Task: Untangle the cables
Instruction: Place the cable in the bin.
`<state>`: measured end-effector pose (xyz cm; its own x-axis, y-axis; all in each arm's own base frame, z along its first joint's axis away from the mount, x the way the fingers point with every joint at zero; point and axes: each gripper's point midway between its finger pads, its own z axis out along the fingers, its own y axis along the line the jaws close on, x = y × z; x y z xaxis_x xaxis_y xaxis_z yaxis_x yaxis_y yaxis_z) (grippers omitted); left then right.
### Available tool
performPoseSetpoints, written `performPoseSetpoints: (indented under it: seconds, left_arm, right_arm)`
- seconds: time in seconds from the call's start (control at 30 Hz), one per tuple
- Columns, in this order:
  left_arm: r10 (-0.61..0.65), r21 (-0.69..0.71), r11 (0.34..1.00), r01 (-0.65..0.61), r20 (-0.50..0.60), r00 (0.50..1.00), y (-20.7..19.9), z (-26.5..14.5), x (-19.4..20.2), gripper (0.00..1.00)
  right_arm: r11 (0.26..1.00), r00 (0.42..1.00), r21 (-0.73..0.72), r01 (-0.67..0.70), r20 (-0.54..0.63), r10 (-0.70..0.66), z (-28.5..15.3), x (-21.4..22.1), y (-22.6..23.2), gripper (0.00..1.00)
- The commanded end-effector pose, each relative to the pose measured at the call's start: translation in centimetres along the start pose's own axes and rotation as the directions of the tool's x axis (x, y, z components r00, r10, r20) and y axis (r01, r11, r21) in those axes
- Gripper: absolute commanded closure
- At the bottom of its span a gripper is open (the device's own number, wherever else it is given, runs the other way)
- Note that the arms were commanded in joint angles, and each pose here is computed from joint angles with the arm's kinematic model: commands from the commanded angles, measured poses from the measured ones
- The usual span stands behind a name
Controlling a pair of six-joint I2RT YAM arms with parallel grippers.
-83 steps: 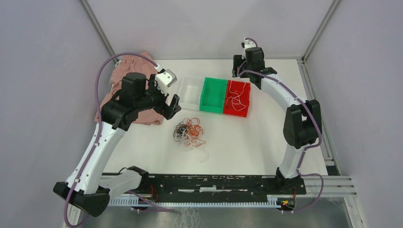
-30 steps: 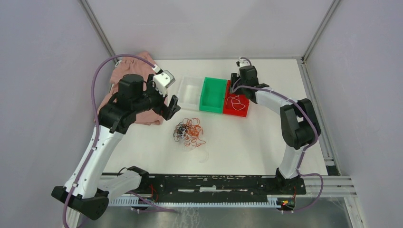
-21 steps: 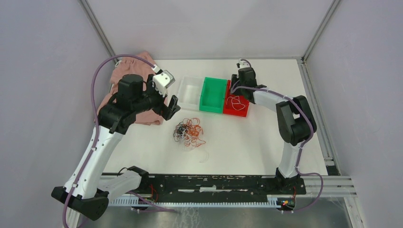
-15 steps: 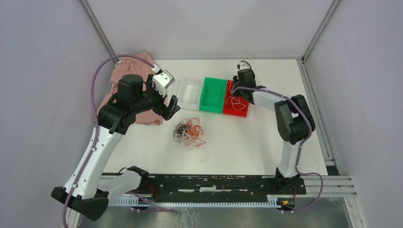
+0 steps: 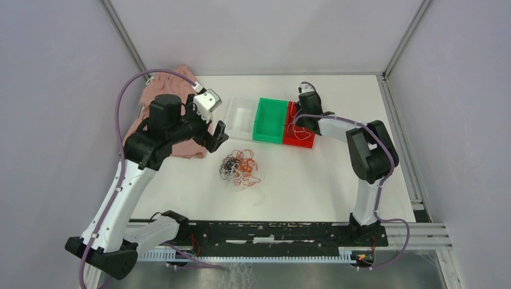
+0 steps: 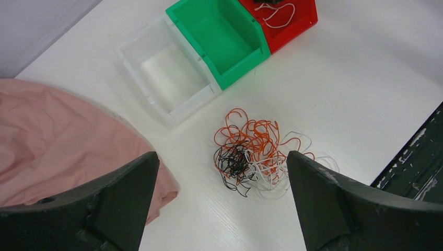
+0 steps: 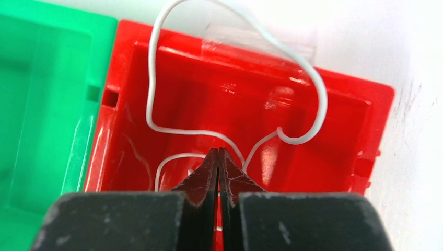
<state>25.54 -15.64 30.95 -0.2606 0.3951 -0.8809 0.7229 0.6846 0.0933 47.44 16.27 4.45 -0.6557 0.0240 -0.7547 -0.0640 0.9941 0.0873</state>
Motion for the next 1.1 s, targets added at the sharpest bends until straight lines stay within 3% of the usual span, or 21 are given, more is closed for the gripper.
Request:
performPoseSetpoints:
  seconds: [0.0,0.2,0.33,0.6,0.67,0.9,1.07]
  left_arm:
    - [0.043,-0.002,0.999,-0.043,0.062,0.997,0.0,-0.5,-1.6,0.01]
    - [0.042,0.006,0.999,-0.042,0.068,0.997,-0.1,-0.5,-1.6,0.01]
    - [0.041,0.01,0.999,-0.042,0.069,0.997,-0.2,-0.5,-1.5,0.01]
    - [0.052,0.004,0.999,-0.052,0.068,0.996,-0.1,-0.5,-1.4,0.01]
    - [0.053,0.002,0.999,-0.054,0.07,0.996,-0.1,-0.6,-1.4,0.01]
    - [0.057,-0.004,0.998,-0.057,0.069,0.996,-0.1,-0.8,-1.3,0.01]
    - [0.055,-0.003,0.998,-0.055,0.062,0.997,-0.1,-0.9,-1.1,0.01]
  right_arm:
    - [0.996,0.996,0.012,0.089,0.027,-0.089,-1.7,-1.4,0.9,0.96]
    - [0.995,0.995,0.031,0.094,-0.04,-0.093,-2.6,0.8,0.7,0.94]
    - [0.998,0.997,0.002,0.061,-0.05,-0.06,-3.3,1.3,1.1,0.85]
    - [0.997,0.995,-0.075,0.033,0.1,-0.026,-8.5,-7.8,2.8,0.5]
    - [0.996,0.993,-0.09,0.015,0.115,-0.005,-9.8,-9.9,2.7,0.45]
    - [0.997,0.991,-0.074,0.025,0.13,-0.015,-9.7,-11.9,2.6,0.45]
    - [0.994,0.992,0.084,0.066,0.1,-0.075,-6.8,-10.2,-0.3,0.46]
